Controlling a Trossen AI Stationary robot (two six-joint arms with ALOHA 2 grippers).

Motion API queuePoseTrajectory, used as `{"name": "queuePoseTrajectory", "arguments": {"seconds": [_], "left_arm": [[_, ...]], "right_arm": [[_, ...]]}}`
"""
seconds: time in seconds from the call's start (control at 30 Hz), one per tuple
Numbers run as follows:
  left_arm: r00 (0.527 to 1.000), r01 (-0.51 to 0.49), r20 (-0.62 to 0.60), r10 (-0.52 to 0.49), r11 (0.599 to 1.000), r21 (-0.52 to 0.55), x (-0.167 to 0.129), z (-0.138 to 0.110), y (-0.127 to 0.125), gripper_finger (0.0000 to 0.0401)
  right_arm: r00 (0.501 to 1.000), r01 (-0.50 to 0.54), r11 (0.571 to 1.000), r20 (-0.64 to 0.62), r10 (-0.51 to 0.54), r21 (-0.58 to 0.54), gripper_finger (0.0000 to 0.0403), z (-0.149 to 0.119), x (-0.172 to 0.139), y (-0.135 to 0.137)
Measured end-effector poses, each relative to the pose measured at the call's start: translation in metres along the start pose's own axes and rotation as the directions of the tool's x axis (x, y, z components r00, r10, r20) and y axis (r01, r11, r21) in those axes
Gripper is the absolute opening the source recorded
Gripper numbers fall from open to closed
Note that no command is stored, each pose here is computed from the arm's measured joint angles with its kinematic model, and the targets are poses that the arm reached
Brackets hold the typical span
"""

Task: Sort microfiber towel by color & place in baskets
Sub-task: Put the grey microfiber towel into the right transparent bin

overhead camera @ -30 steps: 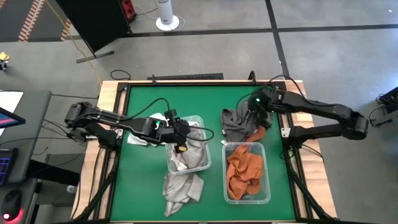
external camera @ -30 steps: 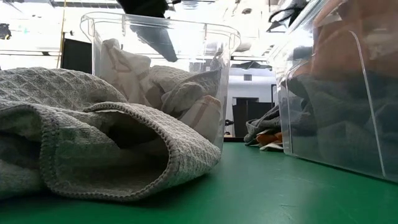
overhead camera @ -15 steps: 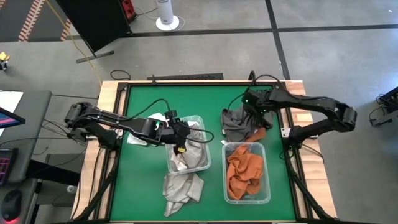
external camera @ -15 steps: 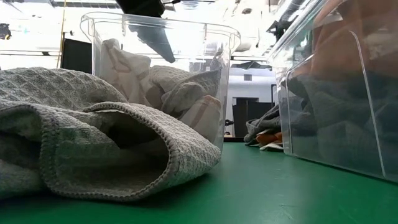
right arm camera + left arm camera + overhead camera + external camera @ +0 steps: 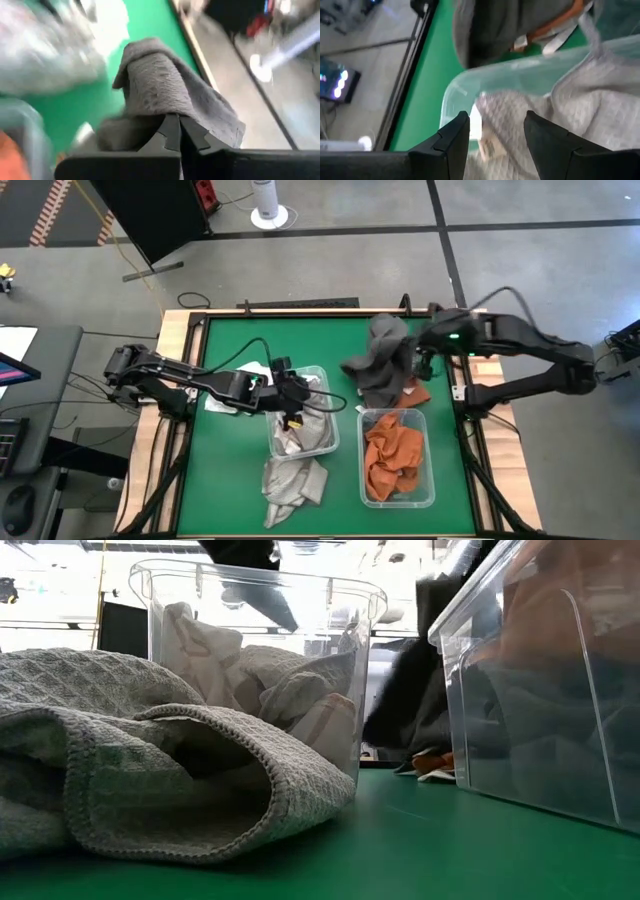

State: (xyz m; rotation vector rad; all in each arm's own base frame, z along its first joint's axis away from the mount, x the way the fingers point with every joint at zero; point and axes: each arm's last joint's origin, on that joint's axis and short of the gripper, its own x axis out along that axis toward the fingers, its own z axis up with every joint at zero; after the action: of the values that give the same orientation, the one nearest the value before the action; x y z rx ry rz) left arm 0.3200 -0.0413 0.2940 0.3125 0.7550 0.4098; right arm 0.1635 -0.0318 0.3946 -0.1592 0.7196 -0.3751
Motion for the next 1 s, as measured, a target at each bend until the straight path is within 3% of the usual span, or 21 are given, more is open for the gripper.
{"name": "queuePoseTrajectory", "arguments": {"seconds": [0.13, 0.3, 0.53, 0.73, 0.87, 1.0], "left_arm": [[0.992, -0.003, 0.129, -0.002, 0.999, 0.043, 0.000, 0.014, 0.002, 0.0180], [0.960, 0.068, 0.270, -0.079, 0.996, 0.049, 0.005, 0.029, 0.013, 0.0180], [0.879, 0.245, 0.426, -0.214, 0.969, -0.019, 0.012, 0.042, 0.030, 0.0180], [0.866, 0.257, 0.452, -0.214, 0.966, -0.035, 0.011, 0.044, 0.032, 0.0180], [0.841, 0.257, 0.504, -0.194, 0.965, -0.058, 0.009, 0.050, 0.033, 0.0180], [0.788, 0.270, 0.592, -0.167, 0.959, -0.088, 0.009, 0.058, 0.034, 0.0183]], "right_arm": [[0.958, -0.021, 1.000, 0.288, 0.016, 0.014, 0.0017, 0.023, -0.044, -0.002], [0.801, -0.090, 0.996, 0.593, 0.082, -0.016, 0.0017, 0.044, -0.091, -0.002], [0.668, -0.246, 0.963, 0.701, 0.250, -0.110, 0.0017, 0.051, -0.124, 0.010], [0.472, -0.382, 0.910, 0.812, 0.343, -0.162, 0.0017, 0.065, -0.156, 0.013], [0.442, -0.409, 0.895, 0.819, 0.366, -0.179, 0.0018, 0.069, -0.163, 0.015], [0.503, -0.407, 0.896, 0.775, 0.383, -0.179, 0.0018, 0.074, -0.146, 0.031]]}}
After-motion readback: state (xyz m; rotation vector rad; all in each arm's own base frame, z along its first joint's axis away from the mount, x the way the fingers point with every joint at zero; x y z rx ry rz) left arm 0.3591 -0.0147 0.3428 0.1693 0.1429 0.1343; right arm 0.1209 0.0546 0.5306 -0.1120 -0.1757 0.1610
